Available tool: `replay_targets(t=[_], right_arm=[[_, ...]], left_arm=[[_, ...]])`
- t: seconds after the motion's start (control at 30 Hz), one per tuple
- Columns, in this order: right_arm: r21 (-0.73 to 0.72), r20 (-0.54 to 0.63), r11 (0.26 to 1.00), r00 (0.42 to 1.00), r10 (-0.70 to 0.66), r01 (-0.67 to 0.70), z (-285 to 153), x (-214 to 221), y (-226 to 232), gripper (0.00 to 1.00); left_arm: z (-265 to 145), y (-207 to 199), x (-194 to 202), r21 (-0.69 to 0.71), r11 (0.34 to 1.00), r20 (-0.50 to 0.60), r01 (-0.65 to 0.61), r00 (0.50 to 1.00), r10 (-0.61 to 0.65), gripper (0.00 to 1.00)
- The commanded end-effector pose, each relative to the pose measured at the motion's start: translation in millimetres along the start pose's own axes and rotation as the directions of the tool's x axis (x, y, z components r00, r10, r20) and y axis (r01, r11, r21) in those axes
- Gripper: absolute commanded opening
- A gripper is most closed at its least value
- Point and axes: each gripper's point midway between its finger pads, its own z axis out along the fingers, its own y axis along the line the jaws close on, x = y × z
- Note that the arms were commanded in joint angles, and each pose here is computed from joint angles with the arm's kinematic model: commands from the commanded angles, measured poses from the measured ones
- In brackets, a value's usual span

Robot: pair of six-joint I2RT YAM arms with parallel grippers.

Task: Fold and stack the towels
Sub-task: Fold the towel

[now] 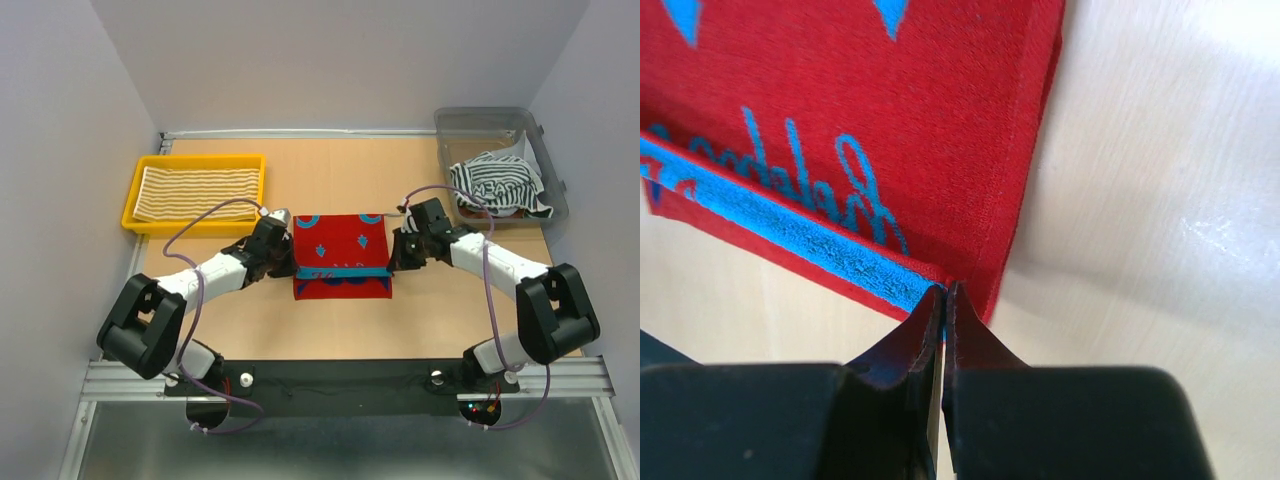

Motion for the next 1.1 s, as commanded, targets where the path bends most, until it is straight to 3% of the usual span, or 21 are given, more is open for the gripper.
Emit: replay_targets(t=[0.0, 0.23, 0.9, 0.97, 1.03, 1.07], right_arm=[[0.041, 0.138, 0.999, 0.99, -0.021, 0.016, -28, -34, 1, 0.01], [0.014, 0.162, 1.0, 0.987, -0.001, -0.001, -41, -32, 7, 0.0], [0.036, 0.014, 0.993, 0.994, 0.108, -0.109, -4, 27, -13, 0.03], [0.012, 0.009, 0.995, 0.995, 0.103, -0.103, -5, 28, -9, 0.06], [-0.026, 0.018, 0.996, 0.996, 0.091, -0.091, -11, 27, -2, 0.21], [-0.064, 0.015, 0.994, 0.996, 0.086, -0.085, -15, 28, 6, 0.28]], left_arm=[[-21, -3, -30, -0.038, 0.999, 0.079, -0.022, 0.997, 0.025, 0.0], [-42, -10, -46, -0.037, 0.999, 0.149, -0.023, 0.988, 0.028, 0.0], [-8, 17, 17, -0.075, 0.997, 0.02, 0.013, 1.0, -0.011, 0.01], [-9, 17, 19, -0.068, 0.998, 0.017, 0.016, 1.0, -0.015, 0.08], [-12, 16, 19, -0.062, 0.998, 0.021, 0.02, 1.0, -0.019, 0.23], [-17, 9, 20, -0.028, 0.999, 0.016, 0.028, 0.999, -0.027, 0.49]])
